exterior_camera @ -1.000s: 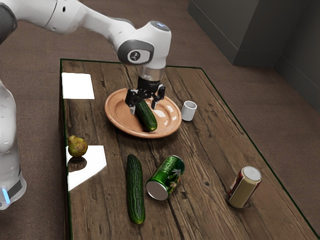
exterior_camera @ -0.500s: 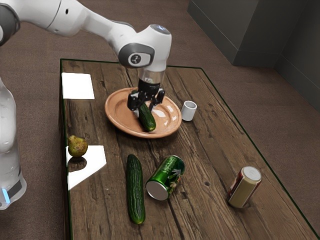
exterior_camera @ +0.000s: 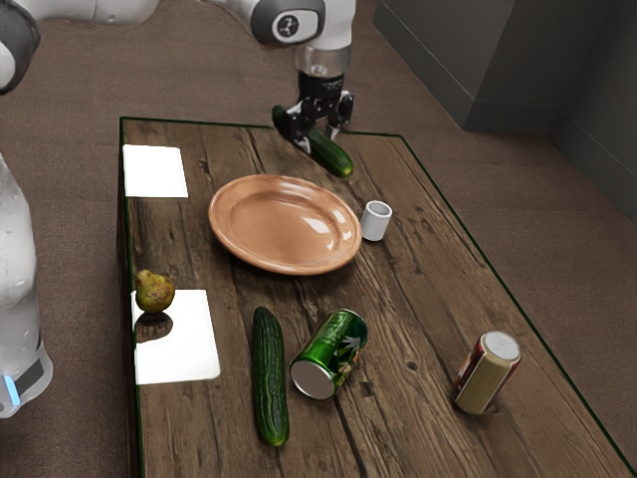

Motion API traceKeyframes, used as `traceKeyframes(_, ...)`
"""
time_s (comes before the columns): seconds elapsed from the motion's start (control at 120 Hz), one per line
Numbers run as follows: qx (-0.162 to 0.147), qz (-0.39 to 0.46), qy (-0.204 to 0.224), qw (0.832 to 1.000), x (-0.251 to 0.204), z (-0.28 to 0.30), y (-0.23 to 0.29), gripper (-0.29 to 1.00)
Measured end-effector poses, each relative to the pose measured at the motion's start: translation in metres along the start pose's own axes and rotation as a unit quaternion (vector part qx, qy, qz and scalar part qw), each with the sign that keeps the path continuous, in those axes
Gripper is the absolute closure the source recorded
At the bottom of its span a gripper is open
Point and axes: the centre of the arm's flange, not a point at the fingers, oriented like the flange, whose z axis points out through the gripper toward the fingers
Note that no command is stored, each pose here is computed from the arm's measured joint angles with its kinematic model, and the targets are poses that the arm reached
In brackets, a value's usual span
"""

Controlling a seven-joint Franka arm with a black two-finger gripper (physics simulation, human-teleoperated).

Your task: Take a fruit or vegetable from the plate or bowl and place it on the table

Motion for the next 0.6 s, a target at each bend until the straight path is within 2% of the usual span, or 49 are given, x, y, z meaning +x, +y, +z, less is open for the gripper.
traceKeyframes(0.125,0.007,-0.04,0.011,0.999,0.04,-0.007,0.064,0.46)
traceKeyframes(0.267,0.028,-0.076,0.019,0.997,0.091,0.009,0.103,0.46)
traceKeyframes(0.408,0.059,-0.109,0.025,0.992,0.144,0.033,0.117,0.46)
traceKeyframes(0.6,0.085,-0.111,0.027,0.99,0.162,0.054,0.121,0.47)
